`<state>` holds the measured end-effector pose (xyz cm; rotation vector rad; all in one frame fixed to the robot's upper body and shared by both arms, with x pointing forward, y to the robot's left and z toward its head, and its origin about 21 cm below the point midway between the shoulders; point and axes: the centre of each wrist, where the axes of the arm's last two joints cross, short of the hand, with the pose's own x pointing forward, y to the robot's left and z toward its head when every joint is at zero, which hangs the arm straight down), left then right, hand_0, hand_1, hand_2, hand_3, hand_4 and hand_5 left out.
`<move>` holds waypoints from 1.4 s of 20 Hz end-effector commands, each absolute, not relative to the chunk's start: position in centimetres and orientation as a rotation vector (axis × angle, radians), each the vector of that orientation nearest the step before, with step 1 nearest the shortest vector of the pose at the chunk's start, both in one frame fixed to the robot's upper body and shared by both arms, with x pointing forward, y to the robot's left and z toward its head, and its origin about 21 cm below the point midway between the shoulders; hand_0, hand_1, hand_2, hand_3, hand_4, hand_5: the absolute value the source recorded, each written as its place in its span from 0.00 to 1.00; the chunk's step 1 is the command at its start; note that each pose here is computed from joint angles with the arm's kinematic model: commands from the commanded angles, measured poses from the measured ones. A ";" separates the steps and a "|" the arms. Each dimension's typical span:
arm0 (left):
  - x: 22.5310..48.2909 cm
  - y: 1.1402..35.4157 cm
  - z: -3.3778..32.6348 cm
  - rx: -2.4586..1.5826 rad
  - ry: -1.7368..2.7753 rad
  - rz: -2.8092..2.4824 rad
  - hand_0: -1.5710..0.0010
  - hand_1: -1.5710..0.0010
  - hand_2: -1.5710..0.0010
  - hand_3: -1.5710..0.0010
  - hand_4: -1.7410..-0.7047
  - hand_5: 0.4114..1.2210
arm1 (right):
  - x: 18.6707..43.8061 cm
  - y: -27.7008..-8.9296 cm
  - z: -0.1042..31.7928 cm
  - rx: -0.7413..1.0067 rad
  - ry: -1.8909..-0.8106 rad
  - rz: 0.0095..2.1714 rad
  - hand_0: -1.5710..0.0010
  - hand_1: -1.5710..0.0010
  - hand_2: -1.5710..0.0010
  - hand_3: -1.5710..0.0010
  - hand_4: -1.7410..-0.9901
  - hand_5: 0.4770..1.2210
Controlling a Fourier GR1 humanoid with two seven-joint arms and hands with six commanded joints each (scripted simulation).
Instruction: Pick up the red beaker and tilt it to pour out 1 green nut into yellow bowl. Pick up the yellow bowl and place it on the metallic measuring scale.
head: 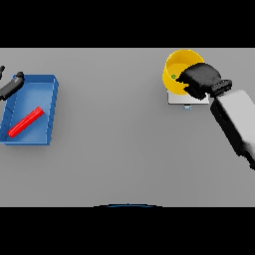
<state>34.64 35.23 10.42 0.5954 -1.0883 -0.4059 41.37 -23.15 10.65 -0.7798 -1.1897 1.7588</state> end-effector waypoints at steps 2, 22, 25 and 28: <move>34.5 35.6 10.7 0.602 -1.098 -0.402 1.00 1.00 1.00 1.00 0.99 0.38 | 41.7 -24.1 10.0 -0.778 -1.180 1.736 0.00 0.00 0.05 0.24 0.00 1.00; 34.7 35.0 10.6 0.587 -1.090 -0.413 1.00 1.00 1.00 1.00 0.98 0.38 | 43.0 -26.2 7.4 -0.649 -1.057 1.605 0.76 0.63 0.56 0.61 0.27 0.61; 34.8 35.1 10.7 0.596 -1.091 -0.400 1.00 1.00 1.00 1.00 0.98 0.36 | 43.1 -26.3 7.6 -0.652 -1.053 1.661 0.88 0.81 0.72 0.69 0.34 0.51; 35.0 35.1 10.3 0.586 -1.099 -0.398 1.00 1.00 1.00 1.00 0.98 0.35 | 43.1 -26.6 7.5 -0.649 -1.035 1.661 0.94 0.90 0.84 0.76 0.40 0.45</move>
